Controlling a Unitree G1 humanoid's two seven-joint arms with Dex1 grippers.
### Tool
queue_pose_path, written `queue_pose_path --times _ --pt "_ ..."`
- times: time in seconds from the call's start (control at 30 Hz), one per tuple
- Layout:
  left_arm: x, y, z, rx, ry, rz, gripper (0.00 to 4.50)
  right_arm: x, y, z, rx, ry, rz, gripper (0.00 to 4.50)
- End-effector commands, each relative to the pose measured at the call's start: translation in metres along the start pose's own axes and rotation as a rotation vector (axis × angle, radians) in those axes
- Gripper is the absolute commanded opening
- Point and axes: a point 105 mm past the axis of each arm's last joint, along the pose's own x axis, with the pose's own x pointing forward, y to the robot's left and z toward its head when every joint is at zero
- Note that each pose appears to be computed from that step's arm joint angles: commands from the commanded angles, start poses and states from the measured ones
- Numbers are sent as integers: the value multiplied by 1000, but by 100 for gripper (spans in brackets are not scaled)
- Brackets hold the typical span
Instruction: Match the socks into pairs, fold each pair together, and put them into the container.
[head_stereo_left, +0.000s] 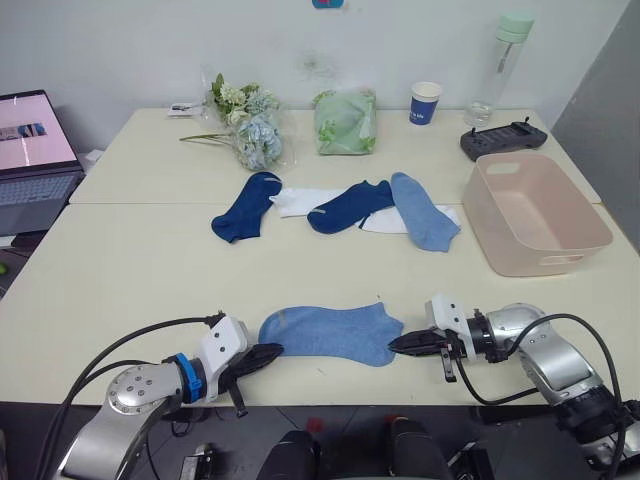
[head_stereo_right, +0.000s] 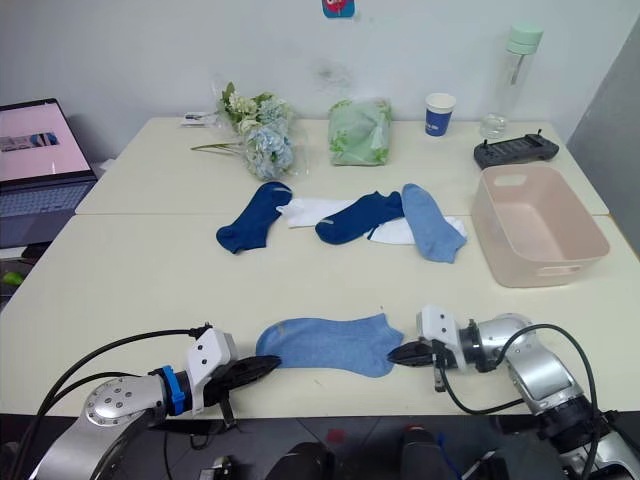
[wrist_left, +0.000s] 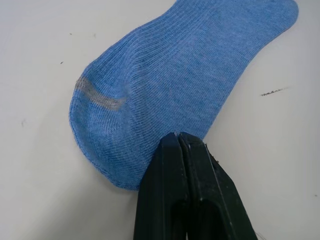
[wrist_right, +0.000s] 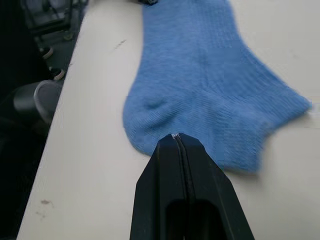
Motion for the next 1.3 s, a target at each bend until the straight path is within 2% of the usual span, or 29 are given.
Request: queue_pose_path --times 0.03,0.1,0.2,0.37,0.57,0.7,0.8,0.9,1.0,1.1,1.2,1.3 --pt "-16 26 38 -52 -174 175 1 -27 -25 49 -18 -171 -195 0" --pt "-27 38 47 -87 -224 257 18 -39 -38 59 -18 -206 -305 0" --pt "-47 56 44 -107 -225 391 89 -55 -60 53 -56 -171 -502 63" --pt "-63 79 17 -99 -178 572 252 -68 -83 22 -36 -126 -738 238" --pt "-63 85 6 -98 -175 645 446 -67 -85 7 -4 -117 -811 449" --pt "-61 83 12 -86 -199 637 449 -61 -86 10 -30 -110 -805 450" --pt "-47 75 34 -16 -226 535 449 -43 -95 23 -76 -96 -768 450" --pt "-33 64 60 37 -267 396 449 -29 -114 27 -141 -18 -775 450" --pt "-20 51 91 77 -312 272 449 -22 -131 26 -138 29 -800 450" --pt "-10 46 108 109 -334 227 449 -22 -144 26 -126 40 -855 450" --pt "0 43 129 144 -382 202 450 -22 -154 26 -113 53 -905 390" --pt "6 40 136 135 -410 203 450 -22 -154 33 -129 22 -914 285"
